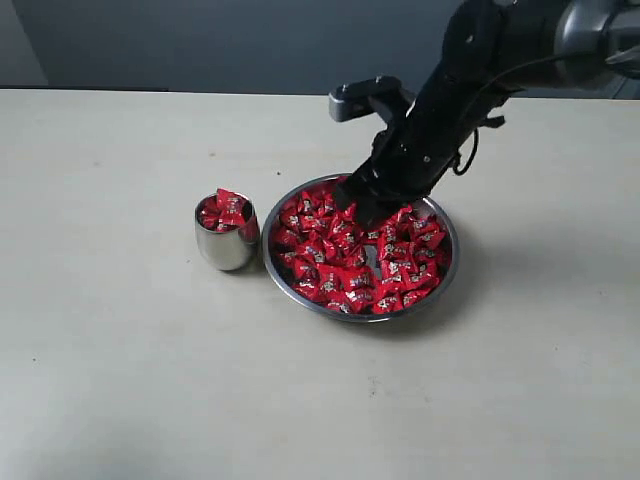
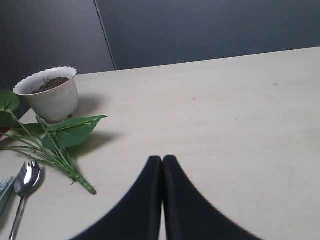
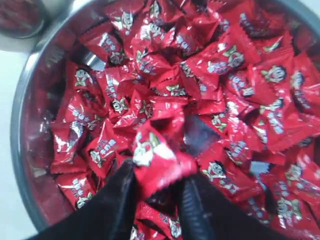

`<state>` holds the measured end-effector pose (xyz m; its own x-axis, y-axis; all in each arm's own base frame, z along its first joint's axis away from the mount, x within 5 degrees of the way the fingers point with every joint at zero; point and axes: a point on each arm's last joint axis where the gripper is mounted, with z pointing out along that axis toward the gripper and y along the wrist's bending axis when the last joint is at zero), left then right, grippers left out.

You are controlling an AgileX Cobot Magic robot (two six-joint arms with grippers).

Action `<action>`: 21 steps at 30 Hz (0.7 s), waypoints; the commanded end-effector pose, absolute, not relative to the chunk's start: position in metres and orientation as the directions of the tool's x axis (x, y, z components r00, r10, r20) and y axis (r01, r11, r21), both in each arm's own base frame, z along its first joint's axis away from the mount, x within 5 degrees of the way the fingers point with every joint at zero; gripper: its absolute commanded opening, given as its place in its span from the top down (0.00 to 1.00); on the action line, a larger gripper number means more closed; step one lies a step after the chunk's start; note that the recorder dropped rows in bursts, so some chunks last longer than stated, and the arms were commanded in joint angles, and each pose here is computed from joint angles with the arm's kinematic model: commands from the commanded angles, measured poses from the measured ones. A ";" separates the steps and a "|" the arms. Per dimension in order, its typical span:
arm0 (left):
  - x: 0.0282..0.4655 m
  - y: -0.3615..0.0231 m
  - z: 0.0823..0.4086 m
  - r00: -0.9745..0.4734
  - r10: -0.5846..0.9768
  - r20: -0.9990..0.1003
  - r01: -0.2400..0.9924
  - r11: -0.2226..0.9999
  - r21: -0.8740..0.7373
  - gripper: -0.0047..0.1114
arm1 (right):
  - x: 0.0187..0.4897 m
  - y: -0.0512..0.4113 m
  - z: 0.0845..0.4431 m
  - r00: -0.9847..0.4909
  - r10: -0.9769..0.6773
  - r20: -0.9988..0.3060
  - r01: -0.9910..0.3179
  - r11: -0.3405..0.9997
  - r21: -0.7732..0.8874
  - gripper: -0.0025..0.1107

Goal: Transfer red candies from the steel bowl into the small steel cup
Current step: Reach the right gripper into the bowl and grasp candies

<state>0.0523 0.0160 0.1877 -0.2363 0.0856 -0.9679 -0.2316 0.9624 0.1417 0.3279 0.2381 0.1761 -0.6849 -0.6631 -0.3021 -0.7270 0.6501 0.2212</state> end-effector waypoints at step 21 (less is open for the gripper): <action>0.052 0.016 0.187 -0.229 0.086 -0.970 -0.231 0.963 0.140 0.96 | 0.331 0.251 0.153 -0.777 -0.549 -0.307 -0.629 0.685 0.368 0.62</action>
<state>0.0523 0.0160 0.1877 -0.2363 0.0856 -0.9679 -0.2316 0.9624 0.1417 0.3282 0.2498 0.1530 -0.7630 -0.5857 -0.2733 -0.6459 0.6744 0.3579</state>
